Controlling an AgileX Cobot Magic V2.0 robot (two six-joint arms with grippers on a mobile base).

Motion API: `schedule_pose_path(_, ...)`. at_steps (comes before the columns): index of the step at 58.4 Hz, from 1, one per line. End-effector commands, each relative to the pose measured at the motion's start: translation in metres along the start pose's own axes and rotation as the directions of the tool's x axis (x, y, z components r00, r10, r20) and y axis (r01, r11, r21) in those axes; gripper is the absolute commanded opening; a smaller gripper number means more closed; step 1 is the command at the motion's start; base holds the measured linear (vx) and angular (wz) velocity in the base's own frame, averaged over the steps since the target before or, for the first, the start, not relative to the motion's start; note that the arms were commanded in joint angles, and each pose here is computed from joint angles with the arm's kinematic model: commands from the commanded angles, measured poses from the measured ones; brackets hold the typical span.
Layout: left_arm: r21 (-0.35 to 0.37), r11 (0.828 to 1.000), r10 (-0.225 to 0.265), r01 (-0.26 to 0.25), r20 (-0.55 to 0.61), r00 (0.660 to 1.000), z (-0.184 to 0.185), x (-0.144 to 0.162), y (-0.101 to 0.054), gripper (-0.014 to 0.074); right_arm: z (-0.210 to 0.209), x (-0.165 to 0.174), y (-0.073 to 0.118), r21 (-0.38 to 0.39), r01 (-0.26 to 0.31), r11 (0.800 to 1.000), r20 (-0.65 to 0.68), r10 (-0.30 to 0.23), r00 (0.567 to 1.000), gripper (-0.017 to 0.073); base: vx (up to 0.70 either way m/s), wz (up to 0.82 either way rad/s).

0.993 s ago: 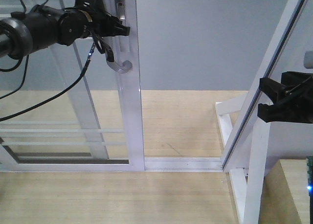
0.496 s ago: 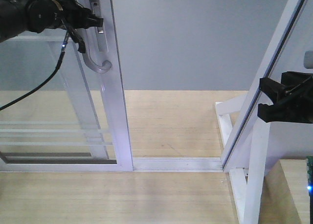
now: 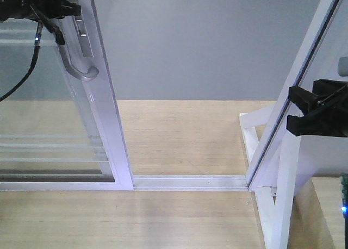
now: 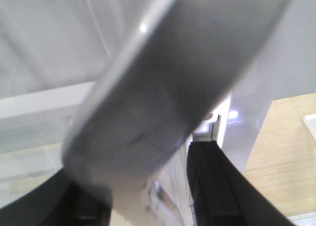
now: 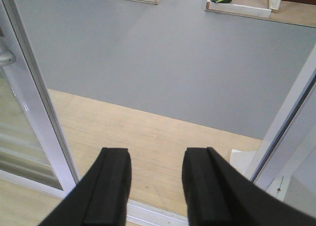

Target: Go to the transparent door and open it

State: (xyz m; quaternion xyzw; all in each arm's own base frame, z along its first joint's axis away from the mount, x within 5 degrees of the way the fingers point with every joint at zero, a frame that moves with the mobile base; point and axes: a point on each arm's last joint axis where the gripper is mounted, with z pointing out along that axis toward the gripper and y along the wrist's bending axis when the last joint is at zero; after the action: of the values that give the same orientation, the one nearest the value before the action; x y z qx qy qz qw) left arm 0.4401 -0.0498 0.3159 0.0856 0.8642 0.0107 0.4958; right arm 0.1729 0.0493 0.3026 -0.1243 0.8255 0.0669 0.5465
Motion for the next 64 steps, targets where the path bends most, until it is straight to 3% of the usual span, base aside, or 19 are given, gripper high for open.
schedule_pose_path(1, 0.005, 1.000, -0.009, 0.008, 0.160, 0.987, -0.038, -0.027, -0.001, 0.0434, -0.005, -0.017, -0.001, 0.005, 0.009, 1.000, 0.113, -0.010, 0.994, 0.0344, 0.00, 0.00)
schedule_pose_path(11, 0.009, 1.000, -0.003, 0.002, 0.147, 0.989, -0.059, 0.003, -0.002, 0.0434, -0.005, -0.017, -0.001, 0.005, 0.009, 1.000, 0.113, -0.010, 0.994, 0.0344, 0.00, 0.00)
schedule_pose_path(19, 0.003, 0.999, 0.037, -0.038, 0.158, 0.987, -0.088, 0.031, -0.004, 0.0434, -0.005, -0.017, -0.001, 0.005, 0.009, 1.000, 0.113, -0.010, 0.994, 0.0344, 0.00, 0.00)
schedule_pose_path(32, 0.005, 0.999, 0.031, -0.032, 0.208, 0.978, -0.163, 0.074, -0.006, 0.0434, -0.005, -0.016, -0.001, 0.003, 0.004, 1.000, 0.101, -0.005, 0.995, 0.0344, 0.00, 0.00)
schedule_pose_path(51, -0.031, 0.999, 0.024, -0.014, 0.352, 0.936, -0.276, 0.111, -0.003, 0.0434, -0.005, -0.016, -0.001, 0.003, 0.004, 1.000, 0.101, -0.005, 0.995, 0.0344, 0.00, 0.00)
schedule_pose_path(64, -0.051, 0.999, 0.022, 0.004, 0.483, 0.875, -0.330, 0.121, 0.000, 0.0434, -0.005, -0.016, -0.001, 0.003, 0.004, 1.000, 0.101, -0.005, 0.995, 0.0344, 0.00, 0.00)
